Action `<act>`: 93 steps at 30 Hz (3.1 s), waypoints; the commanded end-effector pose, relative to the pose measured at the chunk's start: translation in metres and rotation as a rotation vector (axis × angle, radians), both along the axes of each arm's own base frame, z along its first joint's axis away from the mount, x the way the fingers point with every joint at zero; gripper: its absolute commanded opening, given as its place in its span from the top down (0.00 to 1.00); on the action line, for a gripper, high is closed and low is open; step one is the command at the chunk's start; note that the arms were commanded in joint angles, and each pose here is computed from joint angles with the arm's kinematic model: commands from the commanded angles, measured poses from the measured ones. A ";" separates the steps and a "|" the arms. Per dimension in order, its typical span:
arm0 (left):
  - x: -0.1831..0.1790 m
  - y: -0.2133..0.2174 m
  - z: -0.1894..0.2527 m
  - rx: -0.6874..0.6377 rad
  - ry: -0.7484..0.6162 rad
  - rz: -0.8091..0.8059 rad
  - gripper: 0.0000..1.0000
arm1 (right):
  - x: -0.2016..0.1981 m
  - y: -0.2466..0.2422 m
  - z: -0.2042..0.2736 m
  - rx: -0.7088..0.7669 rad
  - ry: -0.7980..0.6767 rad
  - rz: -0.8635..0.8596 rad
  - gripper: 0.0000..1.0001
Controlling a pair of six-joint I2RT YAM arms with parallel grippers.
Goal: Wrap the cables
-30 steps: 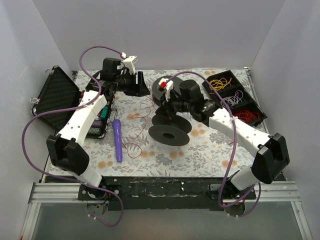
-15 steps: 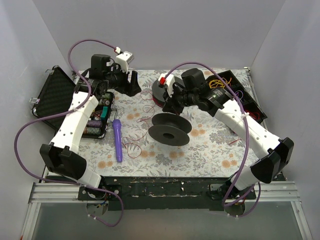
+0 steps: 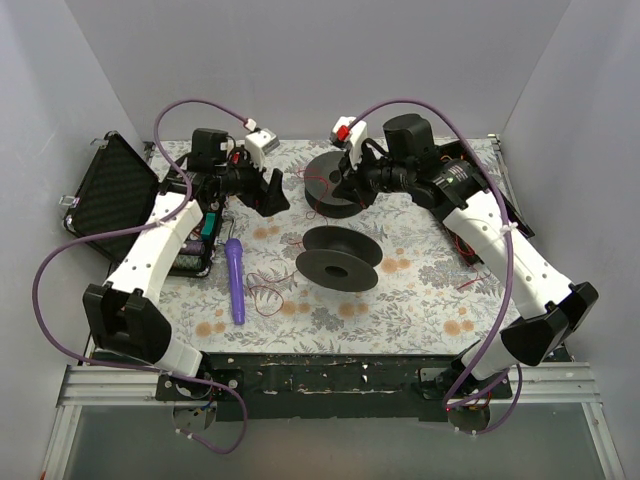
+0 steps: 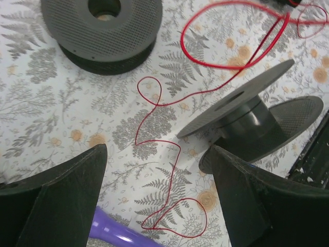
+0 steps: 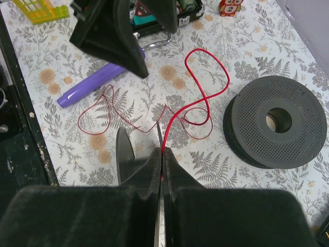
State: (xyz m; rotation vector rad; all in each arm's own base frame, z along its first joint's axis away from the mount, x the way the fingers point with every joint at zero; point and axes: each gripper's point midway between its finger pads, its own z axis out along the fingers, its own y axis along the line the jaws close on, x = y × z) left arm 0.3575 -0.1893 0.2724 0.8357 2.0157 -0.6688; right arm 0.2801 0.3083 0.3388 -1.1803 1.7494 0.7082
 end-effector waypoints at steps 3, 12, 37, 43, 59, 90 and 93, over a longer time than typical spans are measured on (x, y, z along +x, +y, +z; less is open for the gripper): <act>-0.019 -0.030 0.002 -0.153 -0.085 -0.215 0.15 | 0.006 0.005 0.052 0.139 -0.078 -0.006 0.99; -0.022 -0.077 0.011 -0.281 -0.155 -0.366 0.10 | 0.009 0.005 0.062 0.209 -0.052 0.000 0.99; 0.043 0.107 -0.058 0.100 -0.129 0.343 1.00 | 0.014 -0.074 0.016 0.096 0.004 -0.199 0.99; 0.014 0.174 -0.107 0.307 -0.027 0.435 1.00 | -0.005 -0.076 -0.034 0.004 0.137 -0.155 0.99; -0.034 0.142 -0.096 0.274 0.005 0.030 0.26 | -0.023 -0.061 -0.118 -0.101 0.252 -0.056 0.99; -0.044 -0.138 -0.055 0.031 -0.164 -0.566 0.20 | 0.007 -0.034 -0.140 0.126 0.225 -0.063 0.99; -0.047 -0.132 -0.065 0.055 -0.146 -0.551 0.21 | 0.006 -0.028 -0.137 0.156 0.244 -0.046 0.99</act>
